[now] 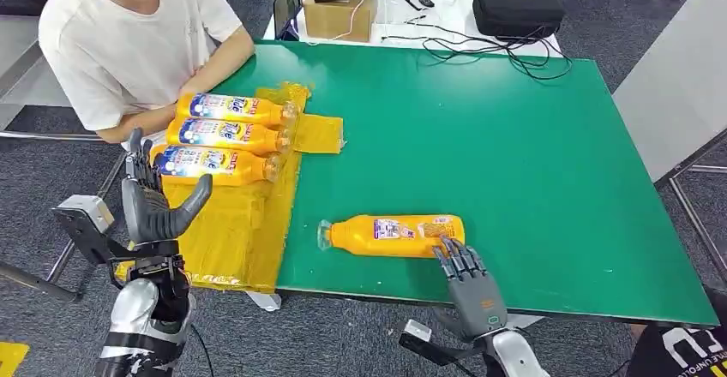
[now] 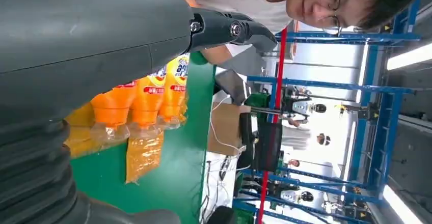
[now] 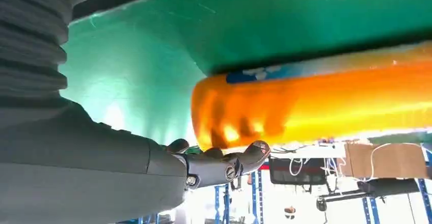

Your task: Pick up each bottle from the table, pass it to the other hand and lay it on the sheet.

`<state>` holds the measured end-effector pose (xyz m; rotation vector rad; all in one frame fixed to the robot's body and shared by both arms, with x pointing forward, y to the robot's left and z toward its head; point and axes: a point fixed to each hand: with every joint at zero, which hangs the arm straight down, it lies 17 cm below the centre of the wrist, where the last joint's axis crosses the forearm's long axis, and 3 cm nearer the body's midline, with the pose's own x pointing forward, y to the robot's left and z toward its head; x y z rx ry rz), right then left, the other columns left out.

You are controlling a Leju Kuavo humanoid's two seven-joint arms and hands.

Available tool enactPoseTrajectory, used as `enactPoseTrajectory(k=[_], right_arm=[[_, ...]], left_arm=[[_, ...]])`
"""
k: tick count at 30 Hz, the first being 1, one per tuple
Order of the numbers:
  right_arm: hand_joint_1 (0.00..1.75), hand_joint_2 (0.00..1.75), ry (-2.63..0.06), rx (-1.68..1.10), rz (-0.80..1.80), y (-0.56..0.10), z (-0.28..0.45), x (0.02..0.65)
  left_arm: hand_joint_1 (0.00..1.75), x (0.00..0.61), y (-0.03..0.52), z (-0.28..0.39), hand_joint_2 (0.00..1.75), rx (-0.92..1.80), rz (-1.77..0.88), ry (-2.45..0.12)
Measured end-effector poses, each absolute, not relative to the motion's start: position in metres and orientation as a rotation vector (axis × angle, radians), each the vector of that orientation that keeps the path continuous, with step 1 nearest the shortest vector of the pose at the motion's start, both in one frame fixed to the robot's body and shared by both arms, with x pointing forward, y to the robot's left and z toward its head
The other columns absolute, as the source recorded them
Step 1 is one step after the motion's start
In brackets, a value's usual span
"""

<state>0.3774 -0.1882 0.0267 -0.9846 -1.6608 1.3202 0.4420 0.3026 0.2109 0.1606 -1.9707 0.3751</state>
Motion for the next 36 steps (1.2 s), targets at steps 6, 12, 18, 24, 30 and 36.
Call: enactPoseTrajectory(k=[6, 12, 18, 24, 30, 36], right_arm=[[0.0, 1.75, -1.748, -0.975, 1.284, -0.179, 0.045, 0.381], [0.0, 1.75, -1.912, -0.83, 1.233, -0.148, 0.071, 0.372], [0.0, 1.75, -1.987, -0.619, 1.273, -0.116, 0.069, 0.353], [0.0, 1.75, -1.994, -0.643, 1.321, -0.109, 0.07, 0.35], [0.0, 1.75, -1.935, -0.877, 1.313, -0.136, 0.078, 0.375], [0.0, 1.75, -1.881, -0.97, 1.264, -0.165, 0.081, 0.408]], left_arm=[[0.0, 0.442, 0.3, 0.212, 1.75, 0.154, 0.368, -1.977], [0.0, 0.444, 0.294, 0.219, 1.75, 0.129, 0.366, -1.999], [0.0, 0.452, 0.282, 0.233, 1.75, 0.096, 0.345, -2.028], [0.0, 0.456, 0.272, 0.235, 1.75, 0.072, 0.324, -2.031], [0.0, 0.454, 0.272, 0.228, 1.75, 0.08, 0.323, -2.011], [0.0, 0.452, 0.271, 0.223, 1.75, 0.076, 0.321, -1.996]])
